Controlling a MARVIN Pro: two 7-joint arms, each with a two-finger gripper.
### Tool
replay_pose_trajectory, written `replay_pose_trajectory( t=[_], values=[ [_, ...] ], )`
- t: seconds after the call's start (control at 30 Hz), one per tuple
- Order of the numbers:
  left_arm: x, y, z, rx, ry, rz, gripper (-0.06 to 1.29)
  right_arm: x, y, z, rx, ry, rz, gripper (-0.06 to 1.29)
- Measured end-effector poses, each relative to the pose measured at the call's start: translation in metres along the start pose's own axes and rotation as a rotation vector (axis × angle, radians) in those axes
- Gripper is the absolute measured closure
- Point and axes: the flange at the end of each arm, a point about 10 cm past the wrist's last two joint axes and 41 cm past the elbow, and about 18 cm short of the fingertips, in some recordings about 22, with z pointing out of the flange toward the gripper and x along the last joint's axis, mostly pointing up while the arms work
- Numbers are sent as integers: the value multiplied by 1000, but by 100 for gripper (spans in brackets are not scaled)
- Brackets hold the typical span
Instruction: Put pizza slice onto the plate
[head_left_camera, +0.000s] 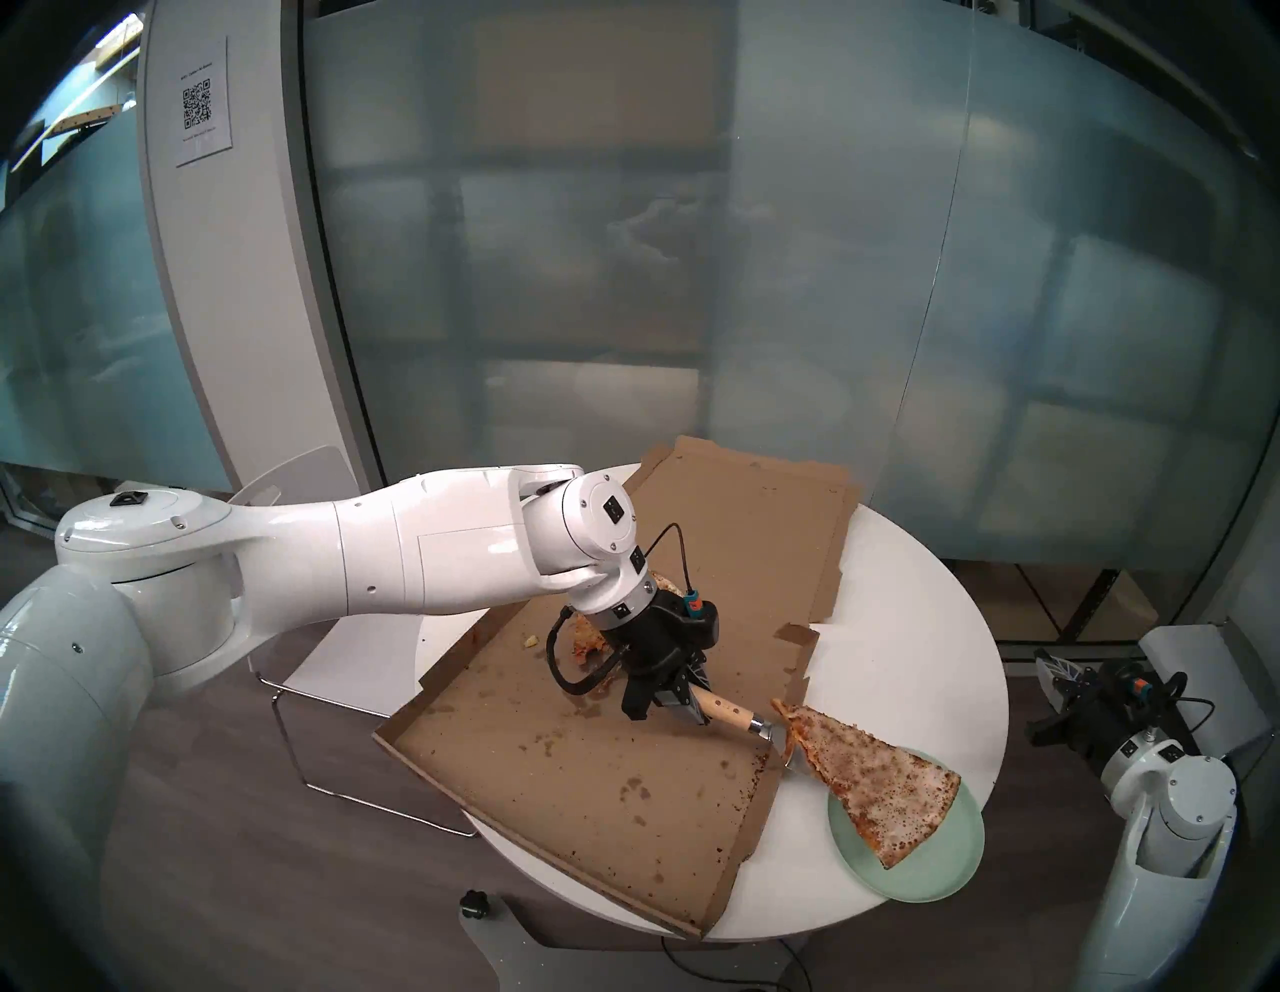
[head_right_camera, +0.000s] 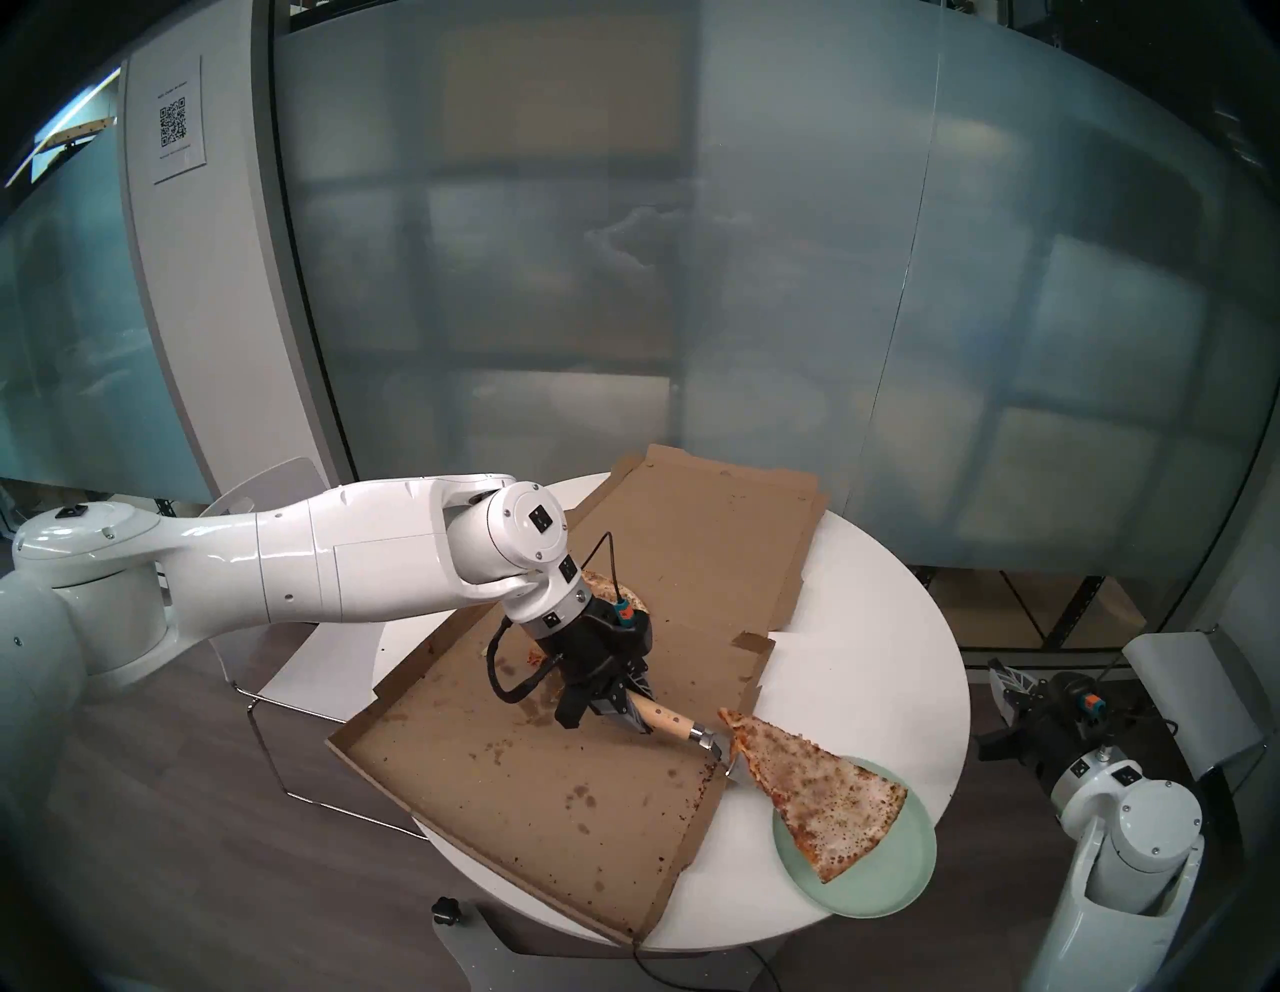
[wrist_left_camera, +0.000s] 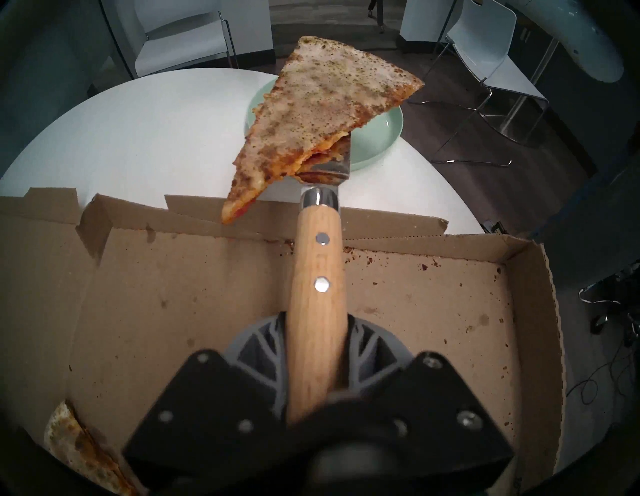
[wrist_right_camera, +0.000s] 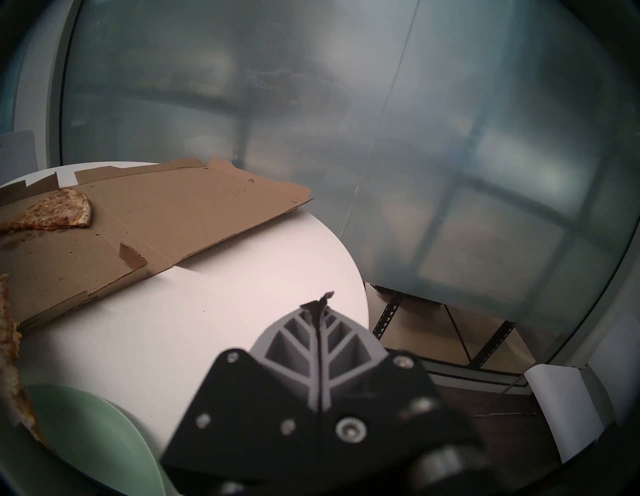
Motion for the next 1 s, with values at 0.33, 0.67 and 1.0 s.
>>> replay_pose_trajectory(
  t=[0.33, 0.67, 1.0],
  values=[
    [13, -7, 19, -28, -8, 20, 100, -2, 8, -3, -12, 2, 7, 125],
    [25, -12, 37, -58, -31, 50, 100, -9, 19, -9, -32, -5, 18, 125],
    [34, -16, 48, -74, -49, 75, 100, -15, 27, -14, -41, -6, 26, 125]
  ],
)
